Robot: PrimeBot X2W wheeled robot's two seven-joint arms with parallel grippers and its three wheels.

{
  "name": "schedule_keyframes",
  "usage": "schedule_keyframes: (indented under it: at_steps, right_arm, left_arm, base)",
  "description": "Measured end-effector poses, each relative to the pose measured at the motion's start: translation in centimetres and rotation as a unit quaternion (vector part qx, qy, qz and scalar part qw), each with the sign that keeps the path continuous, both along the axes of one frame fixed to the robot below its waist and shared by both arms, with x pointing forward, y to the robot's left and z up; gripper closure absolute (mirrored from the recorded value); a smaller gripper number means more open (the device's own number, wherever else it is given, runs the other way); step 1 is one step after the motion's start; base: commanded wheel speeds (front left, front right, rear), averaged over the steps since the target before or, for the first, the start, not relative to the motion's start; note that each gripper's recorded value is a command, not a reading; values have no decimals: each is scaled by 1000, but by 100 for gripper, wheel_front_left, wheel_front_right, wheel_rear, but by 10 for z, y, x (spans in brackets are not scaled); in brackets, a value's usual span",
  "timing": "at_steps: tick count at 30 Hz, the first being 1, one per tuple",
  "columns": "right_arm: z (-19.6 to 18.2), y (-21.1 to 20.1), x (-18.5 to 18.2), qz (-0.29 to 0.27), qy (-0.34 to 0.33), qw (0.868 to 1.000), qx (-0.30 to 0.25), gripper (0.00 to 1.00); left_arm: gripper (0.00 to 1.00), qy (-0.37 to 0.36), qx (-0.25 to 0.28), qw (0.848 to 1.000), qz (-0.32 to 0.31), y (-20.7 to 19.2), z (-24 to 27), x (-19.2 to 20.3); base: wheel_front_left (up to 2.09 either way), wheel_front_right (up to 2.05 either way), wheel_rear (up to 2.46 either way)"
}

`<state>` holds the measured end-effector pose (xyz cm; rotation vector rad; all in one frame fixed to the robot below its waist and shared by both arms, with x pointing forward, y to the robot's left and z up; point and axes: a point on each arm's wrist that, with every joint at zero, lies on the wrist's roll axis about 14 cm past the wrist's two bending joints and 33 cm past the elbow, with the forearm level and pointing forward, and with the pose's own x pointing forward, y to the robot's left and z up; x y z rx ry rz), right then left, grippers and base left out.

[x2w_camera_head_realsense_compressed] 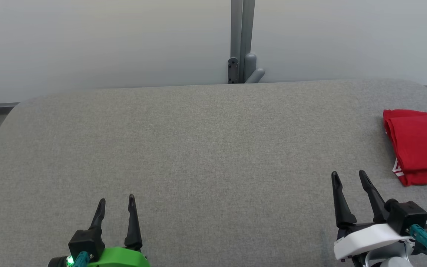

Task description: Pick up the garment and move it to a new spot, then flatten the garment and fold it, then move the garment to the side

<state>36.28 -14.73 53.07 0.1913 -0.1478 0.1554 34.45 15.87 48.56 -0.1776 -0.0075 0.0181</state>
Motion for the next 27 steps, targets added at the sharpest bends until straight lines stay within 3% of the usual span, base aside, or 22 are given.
schedule_keyframes:
  at_steps: [12, 13, 17, 27]
  right_arm:
    - [-3, -2, -4, -2, 4, 1000, -1, 0]
    - [-6, -1, -5, -2, 10, 1000, -1, 100]
    - [-23, -2, -10, -4, 38, 999, 9, 100]
    - [-30, -15, -8, -24, 67, 993, 97, 100]
  left_arm:
    - [0, 0, 2, 1000, 1, 1, -1, -5]
    - [100, 6, 2, 1000, 1, 1, -4, -6]
    - [100, 36, -4, 999, 3, 2, -21, -13]
    - [100, 61, -96, 993, 19, 9, -28, -10]
  base:
    - [0, 0, 0]
    - [0, 0, 0]
    - [0, 0, 0]
    - [0, 0, 0]
